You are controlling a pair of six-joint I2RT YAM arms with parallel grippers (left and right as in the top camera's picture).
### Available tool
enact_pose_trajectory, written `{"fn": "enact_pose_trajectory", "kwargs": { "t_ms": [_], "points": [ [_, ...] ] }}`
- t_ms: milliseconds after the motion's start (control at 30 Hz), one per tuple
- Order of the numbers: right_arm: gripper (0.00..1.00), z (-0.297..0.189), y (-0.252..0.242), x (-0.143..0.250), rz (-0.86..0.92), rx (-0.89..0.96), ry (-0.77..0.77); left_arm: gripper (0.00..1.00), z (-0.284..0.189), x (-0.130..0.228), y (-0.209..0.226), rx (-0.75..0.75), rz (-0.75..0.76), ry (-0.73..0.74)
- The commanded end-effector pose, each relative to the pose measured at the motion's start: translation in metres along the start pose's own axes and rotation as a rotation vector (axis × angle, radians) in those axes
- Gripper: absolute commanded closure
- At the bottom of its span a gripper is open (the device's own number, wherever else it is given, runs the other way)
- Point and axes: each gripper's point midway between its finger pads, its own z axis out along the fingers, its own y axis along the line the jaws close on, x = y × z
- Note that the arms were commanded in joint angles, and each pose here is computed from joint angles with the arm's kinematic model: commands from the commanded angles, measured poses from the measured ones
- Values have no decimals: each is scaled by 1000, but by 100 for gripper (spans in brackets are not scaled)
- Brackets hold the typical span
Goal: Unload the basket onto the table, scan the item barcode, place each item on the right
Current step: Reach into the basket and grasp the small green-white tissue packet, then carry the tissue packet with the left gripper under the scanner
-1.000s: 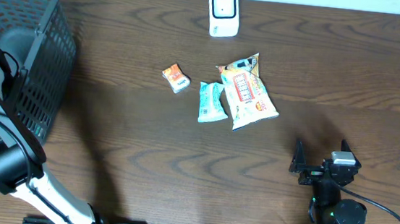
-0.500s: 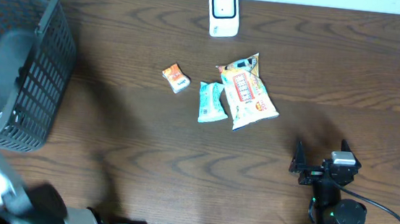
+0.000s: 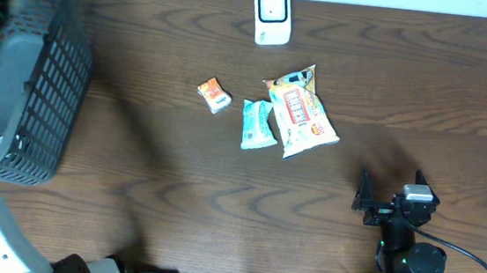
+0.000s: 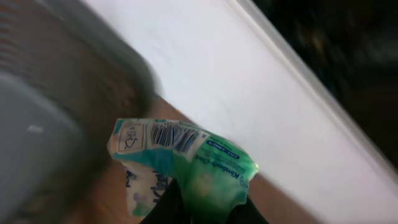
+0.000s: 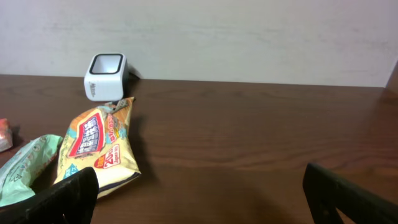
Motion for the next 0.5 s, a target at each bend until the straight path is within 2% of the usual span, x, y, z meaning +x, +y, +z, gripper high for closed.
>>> {"fn": "enact_pose_trajectory", "kwargs": {
  "t_ms": [0,167,267,467],
  "points": [
    [1,0,-2,0,10,10,0,93,6,48,-47,201,258,165],
    [1,0,-2,0,10,10,0,92,23,117,-71,285,428,383],
    [1,0,-2,0,11,10,0,92,34,153,-79,310,454,495],
    [1,0,-2,0,11,10,0,93,61,221,-60,149,515,719]
  ]
}}
